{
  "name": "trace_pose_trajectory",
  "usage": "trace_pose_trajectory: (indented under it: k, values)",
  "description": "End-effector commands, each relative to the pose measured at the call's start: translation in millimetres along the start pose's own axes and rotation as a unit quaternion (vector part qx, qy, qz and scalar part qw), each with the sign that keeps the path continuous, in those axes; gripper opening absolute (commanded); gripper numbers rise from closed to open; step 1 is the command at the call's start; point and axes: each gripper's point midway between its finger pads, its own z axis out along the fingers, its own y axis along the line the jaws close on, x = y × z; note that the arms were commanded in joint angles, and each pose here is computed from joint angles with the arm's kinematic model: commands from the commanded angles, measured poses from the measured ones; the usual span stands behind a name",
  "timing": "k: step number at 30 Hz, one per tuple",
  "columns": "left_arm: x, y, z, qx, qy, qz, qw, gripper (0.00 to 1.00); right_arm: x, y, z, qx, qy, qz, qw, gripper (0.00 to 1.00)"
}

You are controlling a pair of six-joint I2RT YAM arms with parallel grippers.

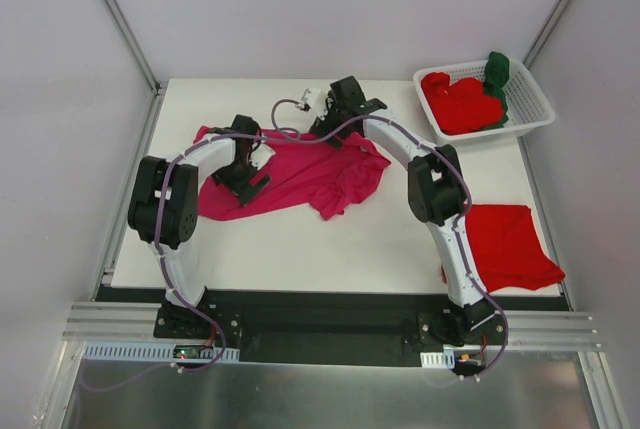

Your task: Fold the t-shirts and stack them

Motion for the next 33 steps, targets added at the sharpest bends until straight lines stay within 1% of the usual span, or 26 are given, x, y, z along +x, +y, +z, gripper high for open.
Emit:
trace_pose_trajectory:
  k: [1, 4, 5, 6, 8, 10, 11, 12, 15, 20, 22, 26, 30, 33]
  values:
    - [17, -13, 9, 0.018, 0.043, 0.012, 0.999, 0.99, 22, 4, 3, -0.009, 0.033, -0.008, 0.999, 0.83]
    - [15, -14, 8, 0.019, 0.041, 0.014, 0.999, 0.99, 32, -1, 4, -0.002, 0.047, -0.003, 0.999, 0.79]
    - [15, -14, 9, 0.019, 0.042, 0.014, 0.999, 0.99, 36, -2, 3, -0.003, 0.052, -0.001, 0.999, 0.59]
    - [15, -14, 8, 0.019, 0.041, 0.014, 0.999, 0.99, 36, -2, 4, -0.001, 0.054, 0.002, 0.999, 0.43]
    - [15, -14, 9, 0.018, 0.042, 0.016, 0.999, 0.99, 41, -10, 3, 0.017, 0.062, 0.012, 0.998, 0.18]
    - [15, -15, 9, 0.018, 0.042, 0.017, 0.999, 0.99, 41, -23, -4, 0.042, 0.069, 0.012, 0.997, 0.14]
    - [15, -15, 9, 0.018, 0.043, 0.018, 0.999, 0.99, 40, -27, -5, 0.052, 0.068, 0.011, 0.996, 0.1]
    - [16, -16, 9, 0.019, 0.044, 0.018, 0.999, 0.99, 38, -32, -9, 0.062, 0.064, 0.011, 0.996, 0.07]
    - [19, -19, 11, 0.021, 0.047, 0.02, 0.998, 0.99, 30, -59, -24, 0.107, 0.053, 0.007, 0.993, 0.04]
    - [18, -22, 11, 0.024, 0.047, 0.024, 0.998, 0.99, 19, -106, -45, 0.185, 0.033, -0.01, 0.982, 0.03]
    - [18, -23, 11, 0.025, 0.049, 0.026, 0.998, 0.99, 16, -116, -51, 0.203, 0.033, -0.028, 0.978, 0.03]
    - [16, -23, 11, 0.021, 0.048, 0.031, 0.998, 0.99, 2, -130, -61, 0.231, 0.014, -0.039, 0.972, 0.03]
    - [17, -23, 11, 0.021, 0.049, 0.031, 0.998, 0.99, 10, -135, -64, 0.244, 0.038, -0.058, 0.967, 0.03]
    - [17, -24, 10, 0.02, 0.049, 0.033, 0.998, 0.99, 28, -143, -65, 0.267, 0.068, -0.072, 0.959, 0.03]
